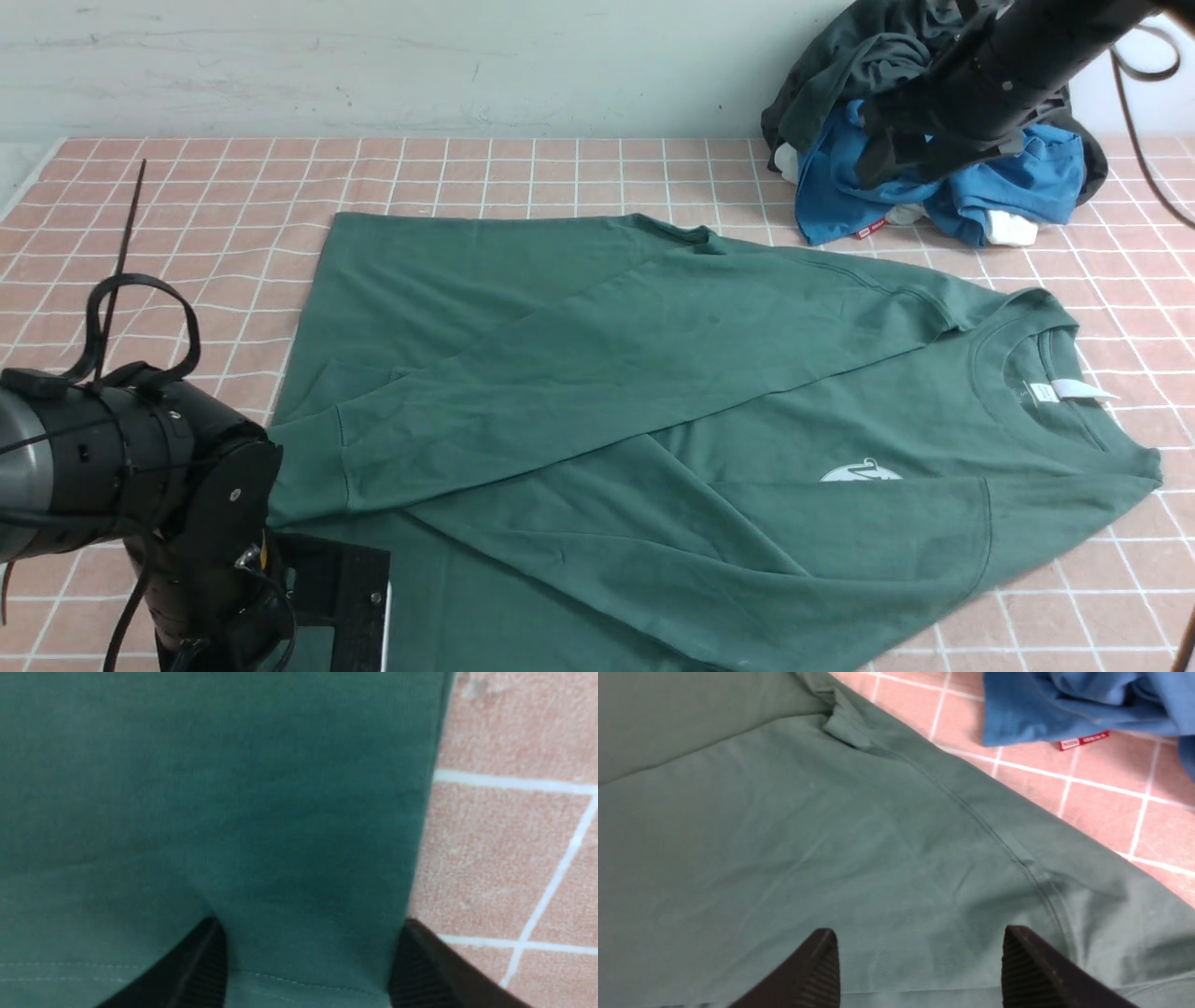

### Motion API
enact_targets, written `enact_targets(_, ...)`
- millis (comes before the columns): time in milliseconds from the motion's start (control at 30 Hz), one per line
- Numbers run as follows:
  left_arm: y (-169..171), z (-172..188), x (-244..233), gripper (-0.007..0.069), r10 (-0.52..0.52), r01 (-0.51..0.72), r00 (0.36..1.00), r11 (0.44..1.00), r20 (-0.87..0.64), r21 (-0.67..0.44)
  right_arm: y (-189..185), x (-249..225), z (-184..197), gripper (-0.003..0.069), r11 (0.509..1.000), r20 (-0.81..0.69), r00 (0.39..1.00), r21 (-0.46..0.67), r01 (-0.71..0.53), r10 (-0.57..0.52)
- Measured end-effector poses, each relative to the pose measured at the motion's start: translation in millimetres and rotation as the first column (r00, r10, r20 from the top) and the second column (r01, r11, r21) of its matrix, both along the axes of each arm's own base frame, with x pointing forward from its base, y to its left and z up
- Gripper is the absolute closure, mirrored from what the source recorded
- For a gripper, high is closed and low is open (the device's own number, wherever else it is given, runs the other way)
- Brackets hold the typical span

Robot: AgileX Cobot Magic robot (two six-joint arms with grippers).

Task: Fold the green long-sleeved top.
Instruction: Use both arms simultaneously to clamp the lower edge of the clothing fabric

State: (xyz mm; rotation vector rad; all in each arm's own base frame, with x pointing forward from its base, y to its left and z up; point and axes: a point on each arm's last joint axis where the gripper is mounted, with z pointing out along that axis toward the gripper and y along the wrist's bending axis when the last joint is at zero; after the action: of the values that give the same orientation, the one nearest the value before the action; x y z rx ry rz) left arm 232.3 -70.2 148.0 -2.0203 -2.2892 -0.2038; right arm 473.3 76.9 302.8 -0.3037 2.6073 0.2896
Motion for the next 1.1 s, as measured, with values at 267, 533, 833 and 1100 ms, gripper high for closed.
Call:
enact_targets(267, 2, 3, 2, 0.0550, 0.050, -0.051, 0.998, 0.998, 0.027, 0.029, 24, -8, 7, 0.0244, 0.994, 0.027, 0.994, -0.021, -0.107, 0.107)
enact_targets(533, 2, 55, -10, 0.0617, 0.350, -0.320, 0.912, 0.933, 0.212, -0.164, 43, -73, 103, 0.0311, 0.942, 0.262, 0.912, 0.030, -0.333, 0.314)
enact_targets(833, 4, 68, -22, 0.0618, 0.575, -0.535, 0.799, 0.813, 0.176, -0.231, 27, -154, 89, 0.0358, 0.843, 0.228, 0.812, -0.121, -0.524, 0.537)
enact_targets(1100, 2, 69, -21, 0.0618, 0.608, -0.559, 0.777, 0.785, 0.164, -0.266, -2, -193, -49, 0.0328, 0.752, -0.183, 0.790, -0.241, -0.613, 0.585)
